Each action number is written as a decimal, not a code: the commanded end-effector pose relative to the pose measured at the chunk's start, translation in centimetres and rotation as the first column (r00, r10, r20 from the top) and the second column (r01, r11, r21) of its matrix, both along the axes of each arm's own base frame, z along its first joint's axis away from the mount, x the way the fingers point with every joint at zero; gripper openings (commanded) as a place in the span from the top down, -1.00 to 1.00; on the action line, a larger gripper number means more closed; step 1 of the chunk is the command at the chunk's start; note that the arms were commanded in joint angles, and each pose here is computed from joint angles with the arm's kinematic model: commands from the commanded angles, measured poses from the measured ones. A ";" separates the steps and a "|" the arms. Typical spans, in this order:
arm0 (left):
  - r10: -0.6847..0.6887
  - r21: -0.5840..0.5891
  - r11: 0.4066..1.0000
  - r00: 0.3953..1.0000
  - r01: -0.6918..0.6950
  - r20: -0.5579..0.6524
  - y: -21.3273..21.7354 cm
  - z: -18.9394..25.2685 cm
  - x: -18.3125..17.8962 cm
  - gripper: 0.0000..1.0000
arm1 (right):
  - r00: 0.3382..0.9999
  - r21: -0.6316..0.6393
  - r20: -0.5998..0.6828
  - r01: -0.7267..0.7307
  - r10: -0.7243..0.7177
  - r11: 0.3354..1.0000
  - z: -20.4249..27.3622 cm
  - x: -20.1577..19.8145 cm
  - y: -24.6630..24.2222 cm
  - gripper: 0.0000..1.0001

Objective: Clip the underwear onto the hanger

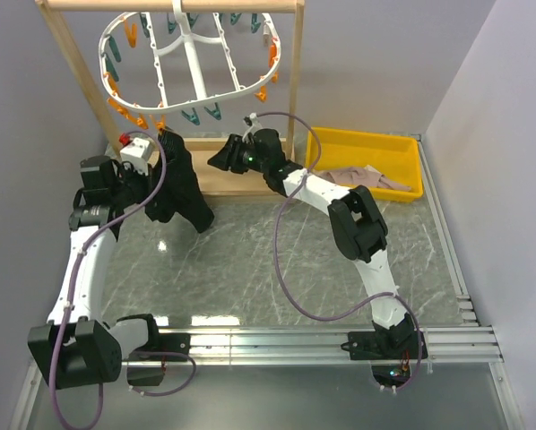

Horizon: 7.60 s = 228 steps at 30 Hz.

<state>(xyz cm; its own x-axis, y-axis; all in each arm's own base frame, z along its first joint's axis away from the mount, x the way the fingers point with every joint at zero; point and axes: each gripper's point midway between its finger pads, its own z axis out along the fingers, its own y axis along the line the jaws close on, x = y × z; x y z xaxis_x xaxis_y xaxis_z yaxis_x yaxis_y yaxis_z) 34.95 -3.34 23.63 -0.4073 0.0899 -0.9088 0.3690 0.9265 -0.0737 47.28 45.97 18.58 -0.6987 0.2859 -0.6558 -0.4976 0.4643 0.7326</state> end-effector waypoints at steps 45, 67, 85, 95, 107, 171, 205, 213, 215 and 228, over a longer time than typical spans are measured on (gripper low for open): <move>-0.378 -0.341 0.831 0.895 0.440 0.236 -6.6 13.5 -4.2 0.99 | 0.893 0.447 -0.114 -0.346 0.436 0.825 6.1 -10.5 -1.5 -0.91; -0.424 -0.428 0.754 0.866 0.499 0.264 -7.4 16.8 -5.1 0.99 | 0.775 0.620 -0.422 -0.132 0.471 0.774 4.1 -11.5 1.4 -1.00; -0.372 -0.448 0.781 0.900 0.435 0.226 -6.5 15.2 -3.5 0.99 | 0.818 0.693 -0.271 -0.200 0.508 0.693 10.8 -13.8 -3.1 1.00; -0.402 -0.464 0.745 0.878 0.479 0.260 -7.0 16.6 -4.2 0.99 | 0.744 0.623 -0.501 -0.044 0.441 0.781 3.4 -12.8 -1.7 -0.55; -0.396 -0.493 0.729 0.880 0.476 0.263 -7.1 17.4 -4.2 0.99 | 0.706 0.666 -0.520 -0.017 0.481 0.746 2.7 -14.2 0.6 -0.52; -0.026 -0.526 0.850 0.996 -0.024 -0.087 -5.5 4.3 -9.6 -0.02 | 0.918 0.201 0.155 -0.392 0.366 0.898 13.3 -18.4 -9.9 1.00; -0.253 -0.804 0.572 0.967 0.162 0.016 -16.7 6.6 -2.2 0.71 | 0.732 -0.347 0.295 -0.516 0.614 0.783 3.2 -25.3 -3.1 1.00; -0.240 -0.755 0.638 0.971 0.150 -0.009 -16.0 6.4 -3.1 0.62 | 0.875 -0.433 0.272 -0.260 0.400 0.863 0.1 -19.2 -3.1 1.00; -0.222 -0.752 0.646 0.975 0.134 -0.016 -15.2 6.3 -3.3 0.54 | 0.904 -0.445 0.260 -0.200 0.340 0.873 -0.6 -18.0 -3.4 1.00; -0.192 -0.727 0.677 0.981 0.114 -0.026 -11.9 7.3 -4.9 0.10 | 0.953 -0.476 0.234 -0.059 0.192 0.877 -4.5 -13.6 -2.2 1.00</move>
